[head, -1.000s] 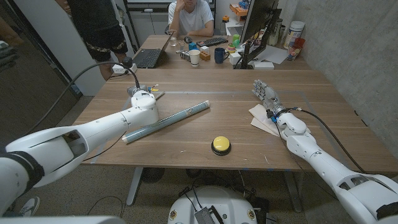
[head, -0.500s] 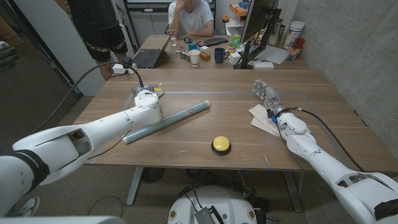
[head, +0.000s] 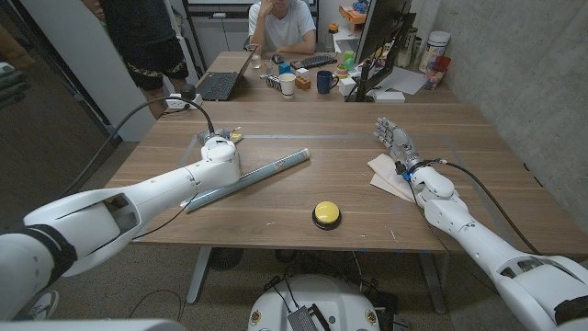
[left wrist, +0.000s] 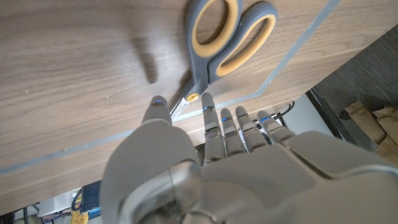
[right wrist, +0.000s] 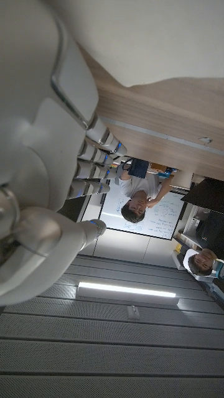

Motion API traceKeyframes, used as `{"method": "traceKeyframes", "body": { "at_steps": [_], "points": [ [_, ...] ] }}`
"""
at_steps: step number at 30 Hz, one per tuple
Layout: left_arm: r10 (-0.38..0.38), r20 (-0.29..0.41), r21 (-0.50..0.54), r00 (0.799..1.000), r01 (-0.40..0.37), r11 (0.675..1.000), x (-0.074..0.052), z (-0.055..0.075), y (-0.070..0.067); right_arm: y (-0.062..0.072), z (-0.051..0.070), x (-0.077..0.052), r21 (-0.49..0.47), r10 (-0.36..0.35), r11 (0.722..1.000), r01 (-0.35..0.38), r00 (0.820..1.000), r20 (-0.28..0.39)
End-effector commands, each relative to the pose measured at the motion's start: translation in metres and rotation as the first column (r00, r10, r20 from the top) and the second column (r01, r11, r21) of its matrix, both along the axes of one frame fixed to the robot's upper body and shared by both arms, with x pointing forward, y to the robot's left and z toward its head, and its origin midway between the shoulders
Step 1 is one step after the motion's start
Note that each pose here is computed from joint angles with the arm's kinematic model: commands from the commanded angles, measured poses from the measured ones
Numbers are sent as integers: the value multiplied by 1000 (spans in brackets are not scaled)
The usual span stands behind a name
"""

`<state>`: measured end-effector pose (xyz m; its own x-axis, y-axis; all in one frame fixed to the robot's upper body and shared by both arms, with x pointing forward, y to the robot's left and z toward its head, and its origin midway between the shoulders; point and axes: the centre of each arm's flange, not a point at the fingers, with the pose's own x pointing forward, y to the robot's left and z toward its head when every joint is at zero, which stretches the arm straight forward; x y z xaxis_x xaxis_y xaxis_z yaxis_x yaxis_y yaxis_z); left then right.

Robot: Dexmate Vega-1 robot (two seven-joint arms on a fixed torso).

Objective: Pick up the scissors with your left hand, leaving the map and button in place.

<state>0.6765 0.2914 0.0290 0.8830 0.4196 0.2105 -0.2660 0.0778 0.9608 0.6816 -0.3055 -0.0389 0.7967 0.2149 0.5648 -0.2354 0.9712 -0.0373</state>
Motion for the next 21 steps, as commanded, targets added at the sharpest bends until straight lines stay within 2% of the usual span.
{"method": "traceKeyframes", "body": {
  "at_steps": [1,11,21],
  "points": [
    [16,-9,-11,1000,-16,1000,-2,-8,4,-1,-4,2,-5,-2,1000,2,1000,-18],
    [24,-12,-18,1000,-24,1000,-3,-9,11,-3,-6,4,-6,-2,1000,2,1000,-22],
    [19,-14,-11,1000,-19,1000,3,-13,10,-5,-7,5,-5,-4,1000,4,1000,-21]
  ]
}}
